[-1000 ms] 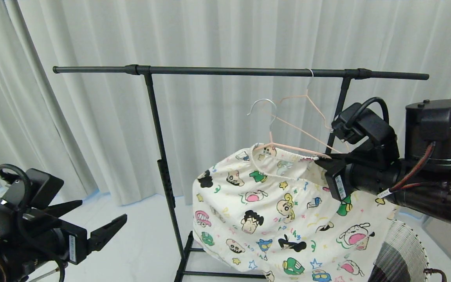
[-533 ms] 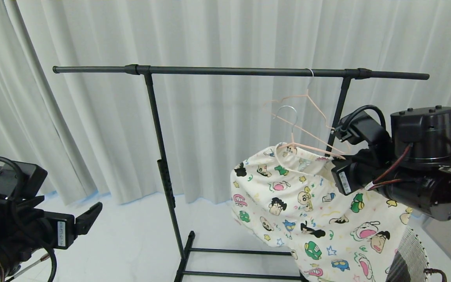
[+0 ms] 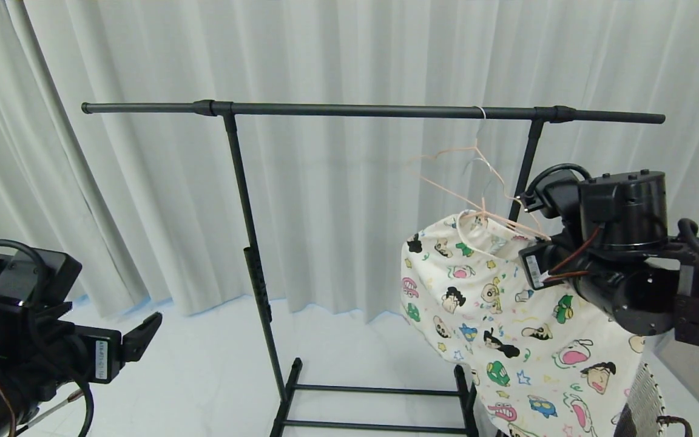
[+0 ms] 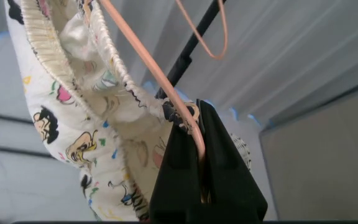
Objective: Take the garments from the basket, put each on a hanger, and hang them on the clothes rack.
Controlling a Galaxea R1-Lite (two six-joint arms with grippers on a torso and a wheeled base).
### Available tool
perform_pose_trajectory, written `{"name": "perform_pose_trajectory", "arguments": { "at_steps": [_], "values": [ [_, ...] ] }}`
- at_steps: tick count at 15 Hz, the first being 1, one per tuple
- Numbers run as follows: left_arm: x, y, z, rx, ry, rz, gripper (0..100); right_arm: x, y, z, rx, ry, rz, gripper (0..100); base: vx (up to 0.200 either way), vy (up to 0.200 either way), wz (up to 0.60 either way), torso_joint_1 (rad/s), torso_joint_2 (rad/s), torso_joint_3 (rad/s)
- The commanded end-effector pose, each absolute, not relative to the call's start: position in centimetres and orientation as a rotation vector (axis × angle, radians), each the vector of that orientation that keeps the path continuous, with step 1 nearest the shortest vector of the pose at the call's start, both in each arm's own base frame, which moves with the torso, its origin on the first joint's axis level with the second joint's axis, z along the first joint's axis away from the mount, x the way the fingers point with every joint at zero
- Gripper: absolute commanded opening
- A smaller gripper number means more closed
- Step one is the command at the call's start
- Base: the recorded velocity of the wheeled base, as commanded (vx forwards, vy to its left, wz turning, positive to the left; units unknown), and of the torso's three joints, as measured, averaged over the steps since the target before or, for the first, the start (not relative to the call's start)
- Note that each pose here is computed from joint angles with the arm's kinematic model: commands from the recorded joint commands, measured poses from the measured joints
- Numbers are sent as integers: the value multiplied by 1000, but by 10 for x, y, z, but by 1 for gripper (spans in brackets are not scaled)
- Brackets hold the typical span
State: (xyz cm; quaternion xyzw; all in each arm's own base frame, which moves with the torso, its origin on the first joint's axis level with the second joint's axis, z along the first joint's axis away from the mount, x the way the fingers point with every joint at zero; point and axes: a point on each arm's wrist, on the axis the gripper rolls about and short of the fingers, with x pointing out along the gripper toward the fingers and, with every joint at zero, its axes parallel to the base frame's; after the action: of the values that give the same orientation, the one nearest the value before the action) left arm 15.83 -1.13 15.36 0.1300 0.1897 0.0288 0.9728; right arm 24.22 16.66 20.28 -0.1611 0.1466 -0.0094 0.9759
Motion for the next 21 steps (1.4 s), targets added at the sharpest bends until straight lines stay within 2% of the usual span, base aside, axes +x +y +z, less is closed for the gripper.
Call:
{"name": "perform_pose_trajectory", "arguments": {
  "at_steps": [1, 5, 18, 21],
  "values": [
    [157, -19, 153, 278, 376, 11, 100, 267, 180, 204, -301, 273, -61, 0, 0, 0, 0, 0, 0, 0],
    [155, -31, 154, 292, 363, -68, 100, 289, 194, 218, -250, 213, -71, 0, 0, 0, 0, 0, 0, 0],
    [154, -32, 152, 293, 368, -76, 100, 288, 207, 243, -170, 88, -43, 0, 200, 0, 0, 2, 6, 4],
    [153, -33, 152, 292, 368, -79, 100, 286, 212, 244, -185, 78, -28, 0, 0, 0, 0, 0, 0, 0]
  ]
}}
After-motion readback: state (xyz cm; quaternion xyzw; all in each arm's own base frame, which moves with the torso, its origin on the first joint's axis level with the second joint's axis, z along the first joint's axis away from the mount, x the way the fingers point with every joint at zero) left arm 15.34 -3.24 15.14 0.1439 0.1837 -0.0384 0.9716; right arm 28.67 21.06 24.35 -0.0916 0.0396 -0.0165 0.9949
